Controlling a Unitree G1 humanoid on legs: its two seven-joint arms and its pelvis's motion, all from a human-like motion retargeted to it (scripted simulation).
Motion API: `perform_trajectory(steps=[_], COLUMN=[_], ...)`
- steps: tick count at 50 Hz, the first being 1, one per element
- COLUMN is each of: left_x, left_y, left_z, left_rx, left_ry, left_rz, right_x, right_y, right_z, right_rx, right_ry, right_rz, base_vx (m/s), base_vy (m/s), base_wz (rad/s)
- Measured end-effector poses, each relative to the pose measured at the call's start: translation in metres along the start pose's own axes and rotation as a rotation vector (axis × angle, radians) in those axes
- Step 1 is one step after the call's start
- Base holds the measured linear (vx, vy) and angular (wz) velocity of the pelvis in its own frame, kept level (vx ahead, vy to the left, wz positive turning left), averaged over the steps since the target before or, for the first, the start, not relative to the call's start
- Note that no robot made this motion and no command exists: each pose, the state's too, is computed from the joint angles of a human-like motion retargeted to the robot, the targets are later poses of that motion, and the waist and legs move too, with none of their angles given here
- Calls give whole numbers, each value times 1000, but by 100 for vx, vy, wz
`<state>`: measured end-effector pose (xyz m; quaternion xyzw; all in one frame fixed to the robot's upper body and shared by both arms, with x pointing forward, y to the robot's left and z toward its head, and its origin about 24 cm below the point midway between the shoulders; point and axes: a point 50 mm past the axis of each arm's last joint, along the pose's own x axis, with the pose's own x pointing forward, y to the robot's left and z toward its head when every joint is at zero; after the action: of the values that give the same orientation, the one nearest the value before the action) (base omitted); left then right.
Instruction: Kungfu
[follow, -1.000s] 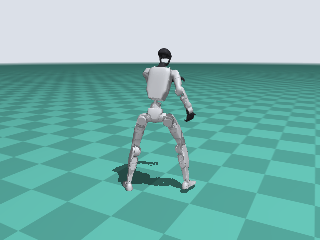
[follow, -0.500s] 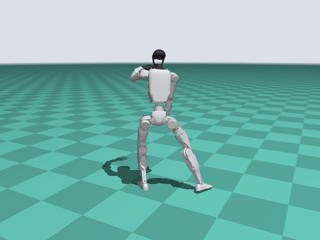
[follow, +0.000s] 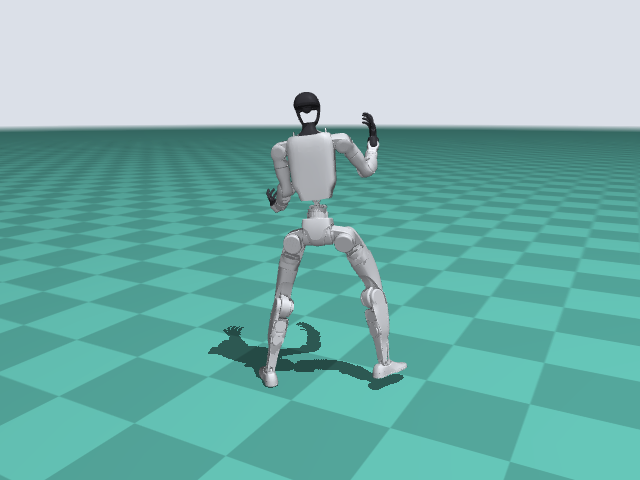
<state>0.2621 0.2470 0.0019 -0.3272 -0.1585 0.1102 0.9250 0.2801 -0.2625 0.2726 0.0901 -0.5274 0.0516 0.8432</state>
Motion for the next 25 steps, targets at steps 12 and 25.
perform_trajectory(steps=[12, 25], left_x=[-194, -176], left_y=[104, 114], left_z=[-50, -43], left_rx=[-714, -338], left_ry=[46, 621], left_rz=[804, 587], right_x=[-45, -38], right_y=[45, 48], right_z=[226, 206], right_rx=[-658, -694], right_ry=[-934, -826], right_rz=[81, 96], base_vx=[-20, -18], base_vy=[-53, 8], base_wz=[-17, -31])
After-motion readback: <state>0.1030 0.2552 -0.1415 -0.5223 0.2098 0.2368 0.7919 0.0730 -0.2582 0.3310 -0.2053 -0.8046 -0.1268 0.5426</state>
